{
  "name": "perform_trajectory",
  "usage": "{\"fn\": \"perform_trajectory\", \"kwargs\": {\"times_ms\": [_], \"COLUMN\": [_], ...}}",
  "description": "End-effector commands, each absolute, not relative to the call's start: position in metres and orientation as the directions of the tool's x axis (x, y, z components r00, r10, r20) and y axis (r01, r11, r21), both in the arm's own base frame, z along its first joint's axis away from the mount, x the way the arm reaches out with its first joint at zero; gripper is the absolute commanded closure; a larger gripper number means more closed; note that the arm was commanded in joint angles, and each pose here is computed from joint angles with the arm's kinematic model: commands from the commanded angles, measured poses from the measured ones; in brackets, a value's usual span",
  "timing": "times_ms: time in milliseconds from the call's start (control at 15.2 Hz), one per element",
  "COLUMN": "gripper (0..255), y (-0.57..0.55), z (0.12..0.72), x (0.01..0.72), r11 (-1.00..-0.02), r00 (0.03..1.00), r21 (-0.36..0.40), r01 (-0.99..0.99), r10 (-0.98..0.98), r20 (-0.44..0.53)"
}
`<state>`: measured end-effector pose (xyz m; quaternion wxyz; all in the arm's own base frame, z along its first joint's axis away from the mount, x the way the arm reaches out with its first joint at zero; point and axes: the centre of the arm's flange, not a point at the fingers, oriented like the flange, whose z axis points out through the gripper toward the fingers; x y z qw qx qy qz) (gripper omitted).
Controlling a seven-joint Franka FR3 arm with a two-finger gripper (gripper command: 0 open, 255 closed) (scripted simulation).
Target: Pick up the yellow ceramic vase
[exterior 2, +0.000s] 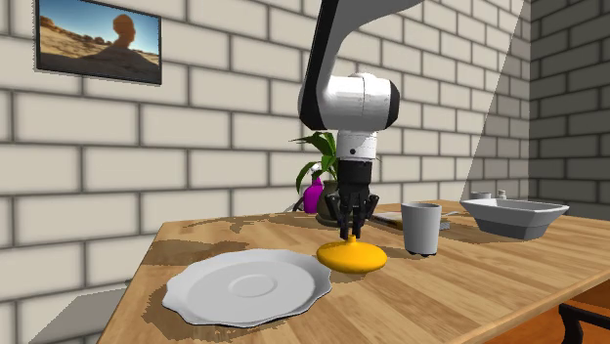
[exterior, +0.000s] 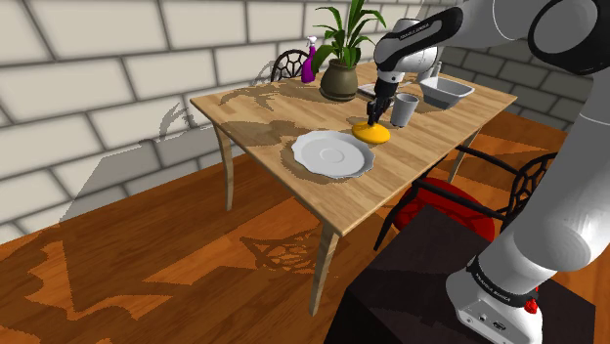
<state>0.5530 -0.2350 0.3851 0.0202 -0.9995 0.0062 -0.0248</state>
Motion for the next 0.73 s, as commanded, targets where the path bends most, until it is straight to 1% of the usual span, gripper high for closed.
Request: {"fn": "perform_trajectory", "kwargs": {"times_ms": [0,660], "gripper": [255,255], "y": [-0.235,-0.235], "z": [0.390,0.443], "x": [0.553,0.553], "r11": [-0.999,-0.999], "r00": [0.999,0.999], "r21": [-0.041,-0.041], "r01": [-0.011,-0.011], "r10": [-0.013,-0.013], "r20": [0.048,0.048]}}
